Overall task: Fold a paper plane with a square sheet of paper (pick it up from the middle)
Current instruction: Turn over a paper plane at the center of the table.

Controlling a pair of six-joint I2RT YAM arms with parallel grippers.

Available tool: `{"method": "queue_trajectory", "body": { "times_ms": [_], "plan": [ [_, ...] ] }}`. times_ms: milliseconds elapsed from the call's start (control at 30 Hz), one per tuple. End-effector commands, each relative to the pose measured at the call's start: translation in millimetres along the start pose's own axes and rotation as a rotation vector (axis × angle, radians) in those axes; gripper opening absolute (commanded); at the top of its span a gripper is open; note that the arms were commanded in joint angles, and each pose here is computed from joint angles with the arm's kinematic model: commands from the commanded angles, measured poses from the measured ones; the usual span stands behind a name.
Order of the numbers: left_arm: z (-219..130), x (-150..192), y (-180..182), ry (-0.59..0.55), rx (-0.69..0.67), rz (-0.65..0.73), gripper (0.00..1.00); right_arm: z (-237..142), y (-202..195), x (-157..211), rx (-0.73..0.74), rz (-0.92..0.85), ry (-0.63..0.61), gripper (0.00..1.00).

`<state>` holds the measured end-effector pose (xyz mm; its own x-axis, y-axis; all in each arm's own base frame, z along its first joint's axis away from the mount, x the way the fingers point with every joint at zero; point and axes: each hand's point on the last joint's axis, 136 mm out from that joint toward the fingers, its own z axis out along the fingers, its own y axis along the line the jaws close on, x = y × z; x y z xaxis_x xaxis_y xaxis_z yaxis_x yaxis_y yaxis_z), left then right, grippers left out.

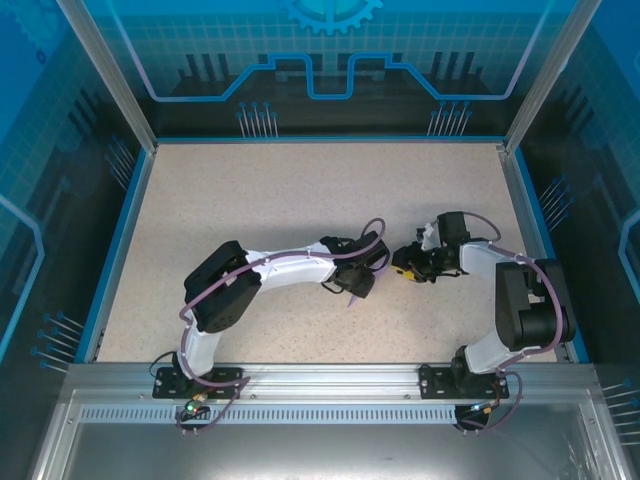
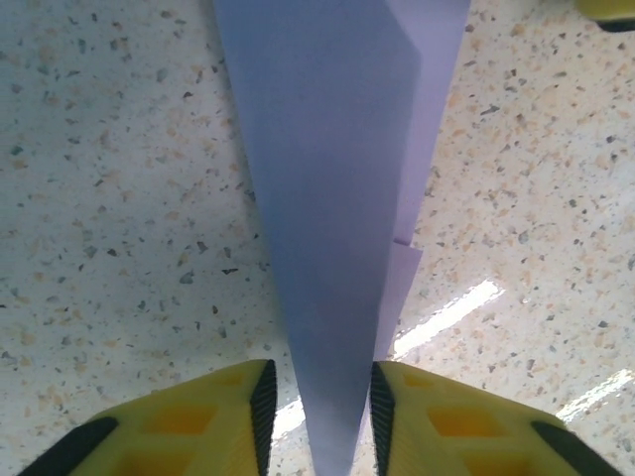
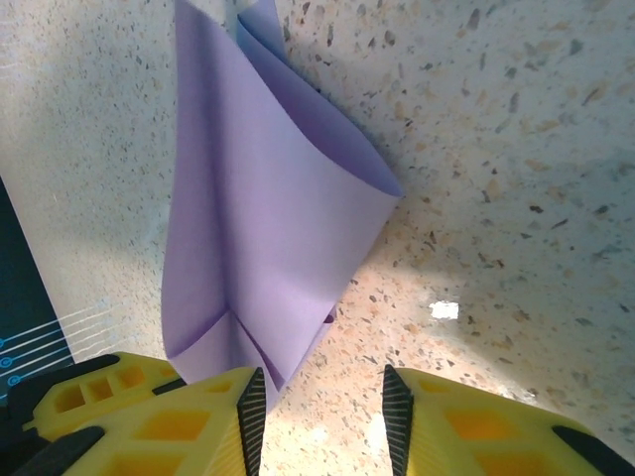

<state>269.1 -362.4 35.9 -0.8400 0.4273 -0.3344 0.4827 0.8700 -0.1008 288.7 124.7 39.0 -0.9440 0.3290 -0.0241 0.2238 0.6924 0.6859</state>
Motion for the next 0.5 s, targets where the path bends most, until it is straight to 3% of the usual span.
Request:
{"method": "queue_trajectory", "body": {
  "times_ms": [0, 467],
  "plan": [
    [-2, 0, 2, 0.005, -0.030, -0.002, 0.23, -4, 2, 3, -0.028, -0.008, 0.004, 0.39],
    [-19, -9, -2, -0.022, -0.011, -0.035, 0.00, -3, 17, 16, -0.092, -0.027, 0.042, 0.41]
  ]
}}
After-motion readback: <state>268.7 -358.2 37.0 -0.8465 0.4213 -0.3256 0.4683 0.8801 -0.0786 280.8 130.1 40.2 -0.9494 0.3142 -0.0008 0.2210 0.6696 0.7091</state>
